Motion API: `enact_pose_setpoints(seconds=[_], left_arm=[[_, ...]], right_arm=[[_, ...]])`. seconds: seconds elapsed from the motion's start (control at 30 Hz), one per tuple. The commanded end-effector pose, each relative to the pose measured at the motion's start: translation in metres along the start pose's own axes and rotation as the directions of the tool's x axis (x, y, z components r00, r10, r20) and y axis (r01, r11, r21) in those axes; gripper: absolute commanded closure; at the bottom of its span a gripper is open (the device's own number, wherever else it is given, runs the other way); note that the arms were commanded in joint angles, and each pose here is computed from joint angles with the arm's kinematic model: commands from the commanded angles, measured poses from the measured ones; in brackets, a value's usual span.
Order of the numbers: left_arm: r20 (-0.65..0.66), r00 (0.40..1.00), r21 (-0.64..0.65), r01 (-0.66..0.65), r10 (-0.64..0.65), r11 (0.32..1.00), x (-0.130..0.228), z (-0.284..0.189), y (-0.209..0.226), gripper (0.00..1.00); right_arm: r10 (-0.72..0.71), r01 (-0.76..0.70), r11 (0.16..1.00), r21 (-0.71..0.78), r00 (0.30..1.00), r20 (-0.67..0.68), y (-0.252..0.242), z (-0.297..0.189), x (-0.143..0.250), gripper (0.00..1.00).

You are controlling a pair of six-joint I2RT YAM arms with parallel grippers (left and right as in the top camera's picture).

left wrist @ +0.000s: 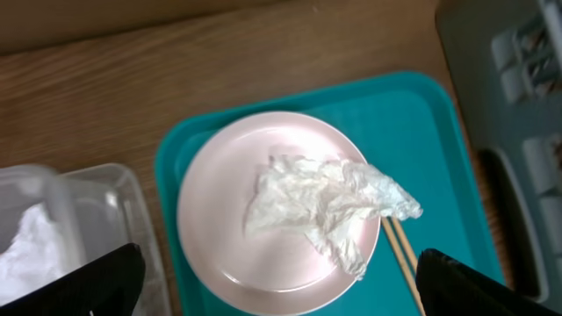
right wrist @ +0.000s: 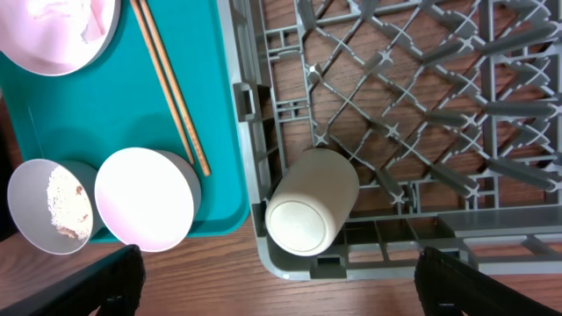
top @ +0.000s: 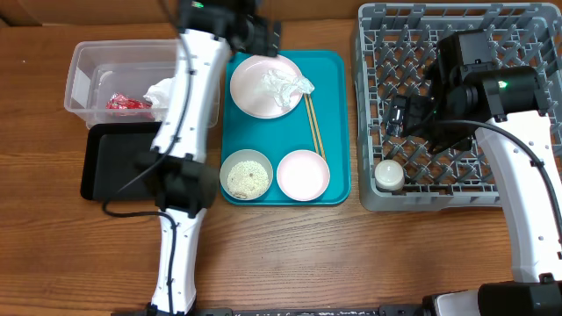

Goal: Sort waste into correct bins and load items into the dishwasher
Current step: 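Grasp the remaining tissue on the white plate with the left gripper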

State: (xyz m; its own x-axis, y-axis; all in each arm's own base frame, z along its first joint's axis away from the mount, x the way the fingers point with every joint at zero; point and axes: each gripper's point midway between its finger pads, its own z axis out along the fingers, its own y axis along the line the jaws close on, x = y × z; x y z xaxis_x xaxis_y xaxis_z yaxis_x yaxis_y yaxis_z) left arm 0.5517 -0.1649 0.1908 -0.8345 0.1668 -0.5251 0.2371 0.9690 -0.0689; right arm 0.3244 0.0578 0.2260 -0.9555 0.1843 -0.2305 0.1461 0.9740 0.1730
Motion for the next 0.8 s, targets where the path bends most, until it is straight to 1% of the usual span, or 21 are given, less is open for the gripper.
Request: enact_pose_setpoints(seconds=[0.0,0.07,0.27,0.37,0.43,0.77], left_arm=[[-0.037,0.994,-0.133,-0.111,0.107,0.985,0.01,0.019,0.011,0.0],[-0.052,0.99,-0.13,-0.139,0.133,0.982,0.016,0.032,0.006,0.0],[-0.101,0.985,-0.101,-0.15,0.14,0.983,0.038,0.063,0.003,0.0],[-0.129,0.969,-0.032,-0.218,0.213,0.975,0.051,0.075,-0.006,0.0],[-0.139,0.96,-0.008,-0.247,0.244,0.969,0.057,0.082,-0.01,0.0],[-0.143,0.956,0.002,-0.258,0.256,0.966,0.077,0.116,-0.008,0.0]], right_arm=[[-0.003,0.003,1.0,-0.01,1.0,0.015,0.001,-0.005,-0.002,0.0],[-0.003,0.004,1.0,-0.009,1.0,0.013,0.001,-0.005,-0.001,0.0],[-0.004,0.004,1.0,-0.009,1.0,0.014,0.001,-0.005,-0.002,0.0],[-0.007,0.007,1.0,-0.009,1.0,0.015,0.001,-0.005,-0.002,0.0],[-0.007,0.007,1.0,-0.009,1.0,0.015,0.001,-0.005,-0.002,0.0],[-0.007,0.007,1.0,-0.009,1.0,0.013,0.001,-0.005,-0.002,0.0]])
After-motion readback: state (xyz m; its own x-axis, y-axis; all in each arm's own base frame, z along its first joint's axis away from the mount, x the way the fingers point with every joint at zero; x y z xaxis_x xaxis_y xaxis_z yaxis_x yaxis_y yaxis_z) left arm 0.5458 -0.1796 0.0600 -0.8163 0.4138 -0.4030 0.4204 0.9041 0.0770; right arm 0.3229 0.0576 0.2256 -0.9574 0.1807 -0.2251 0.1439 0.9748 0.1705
